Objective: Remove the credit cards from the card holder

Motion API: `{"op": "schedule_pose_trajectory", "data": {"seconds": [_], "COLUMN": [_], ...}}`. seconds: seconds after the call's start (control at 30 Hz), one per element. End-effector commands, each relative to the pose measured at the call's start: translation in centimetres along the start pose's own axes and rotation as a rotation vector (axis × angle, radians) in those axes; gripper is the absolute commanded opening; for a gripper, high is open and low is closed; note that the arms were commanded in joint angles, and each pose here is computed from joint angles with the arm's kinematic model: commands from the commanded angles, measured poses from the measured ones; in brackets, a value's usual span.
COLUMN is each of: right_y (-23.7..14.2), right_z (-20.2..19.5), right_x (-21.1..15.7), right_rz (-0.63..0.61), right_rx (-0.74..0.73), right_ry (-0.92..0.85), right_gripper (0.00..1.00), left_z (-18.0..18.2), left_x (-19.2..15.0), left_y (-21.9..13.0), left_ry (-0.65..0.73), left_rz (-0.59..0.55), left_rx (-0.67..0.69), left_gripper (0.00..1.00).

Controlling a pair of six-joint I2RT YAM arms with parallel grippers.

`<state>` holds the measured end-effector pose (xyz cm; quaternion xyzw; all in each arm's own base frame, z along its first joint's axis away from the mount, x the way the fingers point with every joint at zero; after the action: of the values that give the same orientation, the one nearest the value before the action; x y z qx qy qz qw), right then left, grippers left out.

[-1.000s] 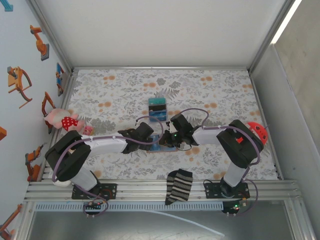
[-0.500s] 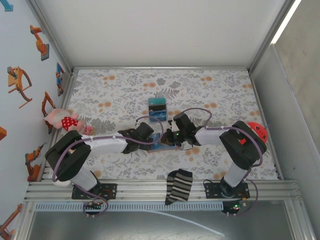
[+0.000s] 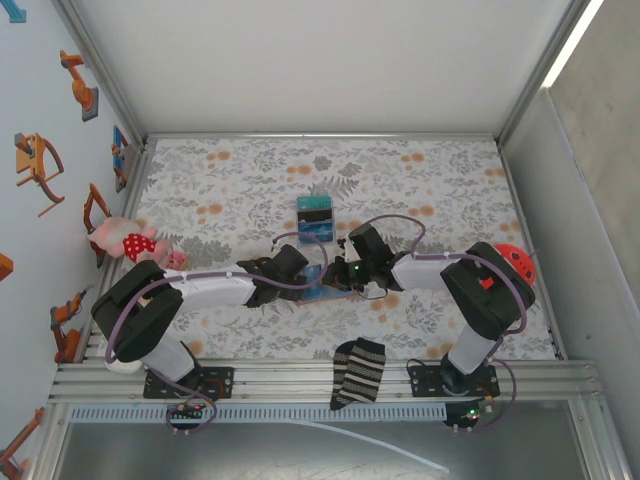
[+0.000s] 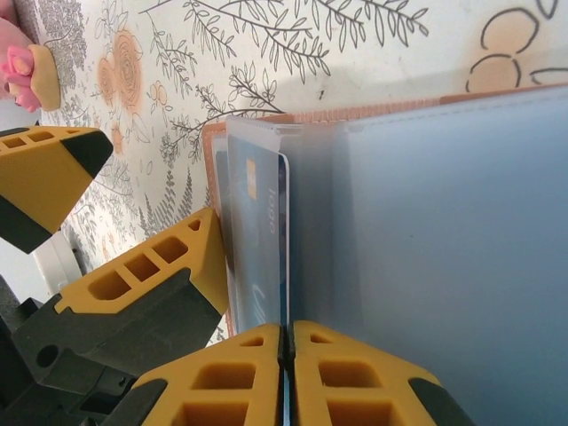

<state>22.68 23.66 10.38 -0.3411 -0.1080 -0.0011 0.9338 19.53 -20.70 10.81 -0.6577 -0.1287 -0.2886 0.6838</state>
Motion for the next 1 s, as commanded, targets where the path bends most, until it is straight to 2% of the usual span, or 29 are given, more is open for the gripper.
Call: {"op": "schedule_pose_trajectory", "data": {"seconds": [0.0, 0.17, 0.47, 0.97], "right_y": [-0.5, -0.6, -0.7, -1.8], "right_z": [0.4, 0.4, 0.0, -0.9], "right_x": [0.2, 0.2, 0.1, 0.1], "right_rz": [-0.019, -0.022, -0.029, -0.029], "right_rx": [0.036, 0.037, 0.03, -0.06], "right_ry": [-0.007, -0.006, 0.001, -0.004], "right_gripper": [0.09, 0.12, 0.02, 0.0], "left_z": [0.3, 0.3, 0.3, 0.5], "left_x": [-1.4, -1.4, -1.4, -1.2], "left_y": [0.7, 0.7, 0.7, 0.3], "left_ry": [0.061, 0.06, 0.063, 0.059], "left_rz": [0.082, 0.083, 0.082, 0.069], "left_rx": [0.047, 0.047, 0.049, 0.05], "left_gripper": [0.97, 0.97, 0.97, 0.97]}}
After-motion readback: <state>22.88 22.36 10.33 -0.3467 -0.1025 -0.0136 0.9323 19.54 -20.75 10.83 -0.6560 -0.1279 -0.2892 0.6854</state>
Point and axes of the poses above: each hand's point on the last joint's axis, 136 mm out from that joint toward the fingers, its own y axis out along the fingers, its own z axis along the line the jaws close on, x = y × z, the point moved 10 cm from there along -y, back along the fingers, and after that the axes turned 8 degrees about -y, right-handed, at the moved point
